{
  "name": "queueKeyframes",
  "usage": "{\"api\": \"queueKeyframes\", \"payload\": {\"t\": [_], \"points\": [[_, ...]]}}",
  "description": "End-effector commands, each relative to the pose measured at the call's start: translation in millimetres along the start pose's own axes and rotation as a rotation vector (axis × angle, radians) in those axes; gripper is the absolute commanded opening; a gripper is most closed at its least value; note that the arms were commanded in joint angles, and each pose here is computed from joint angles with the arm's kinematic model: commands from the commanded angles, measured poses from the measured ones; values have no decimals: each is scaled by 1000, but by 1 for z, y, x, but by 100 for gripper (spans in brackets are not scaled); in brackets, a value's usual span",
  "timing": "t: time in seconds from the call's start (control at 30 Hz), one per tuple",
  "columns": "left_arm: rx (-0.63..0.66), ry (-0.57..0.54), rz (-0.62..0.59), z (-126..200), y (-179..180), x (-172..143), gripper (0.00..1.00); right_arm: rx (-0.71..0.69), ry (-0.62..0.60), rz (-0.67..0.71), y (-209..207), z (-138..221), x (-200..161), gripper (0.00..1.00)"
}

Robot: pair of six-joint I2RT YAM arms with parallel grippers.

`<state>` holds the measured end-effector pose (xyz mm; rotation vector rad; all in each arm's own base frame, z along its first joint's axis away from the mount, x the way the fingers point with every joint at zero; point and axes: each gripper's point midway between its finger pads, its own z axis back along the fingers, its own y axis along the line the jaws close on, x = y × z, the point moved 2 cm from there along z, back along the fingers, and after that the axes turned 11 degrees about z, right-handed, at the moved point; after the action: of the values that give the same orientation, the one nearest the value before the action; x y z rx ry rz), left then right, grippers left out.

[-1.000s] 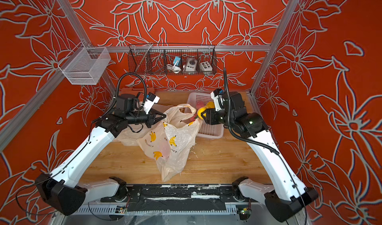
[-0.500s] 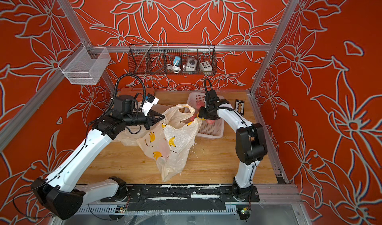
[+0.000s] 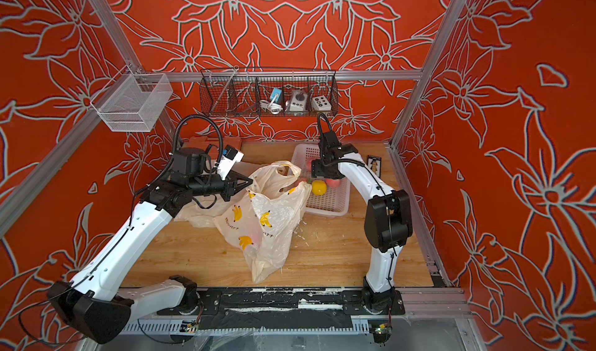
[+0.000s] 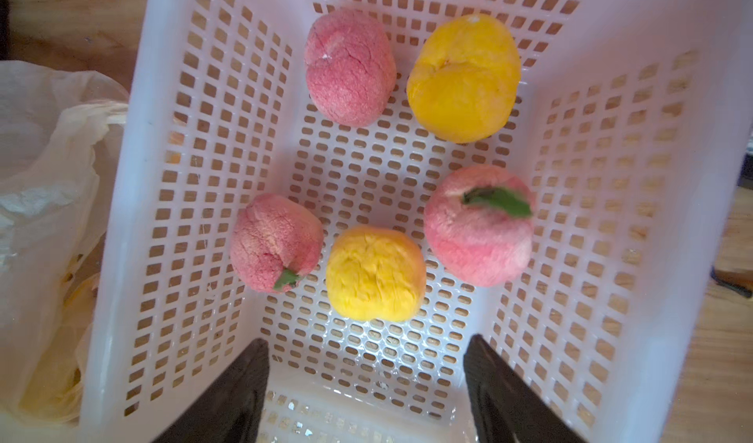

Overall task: Place the peach into a plastic bag & tie a knot
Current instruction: Place the peaches in the basket, then pick up the peach from the basket.

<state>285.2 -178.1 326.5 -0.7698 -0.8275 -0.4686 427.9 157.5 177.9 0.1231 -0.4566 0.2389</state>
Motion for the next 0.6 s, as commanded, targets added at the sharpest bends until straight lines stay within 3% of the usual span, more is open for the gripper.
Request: {"api": "queueKeyframes", "payload": {"t": [0.0, 0.1, 0.23, 0.57], "points": [[-24, -21, -19, 3, -5, 5, 0, -56, 12, 9, -7, -7, 12, 76], [-34, -22, -13, 2, -6, 5, 0, -136, -23, 12, -23, -12, 37, 76], [-44, -22, -9, 2, -7, 4, 0, -182, 22, -16, -44, -36, 53, 76], [-57, -22, -6, 1, -9, 5, 0, -140, 75, -77, -59, -91, 55, 81]]}}
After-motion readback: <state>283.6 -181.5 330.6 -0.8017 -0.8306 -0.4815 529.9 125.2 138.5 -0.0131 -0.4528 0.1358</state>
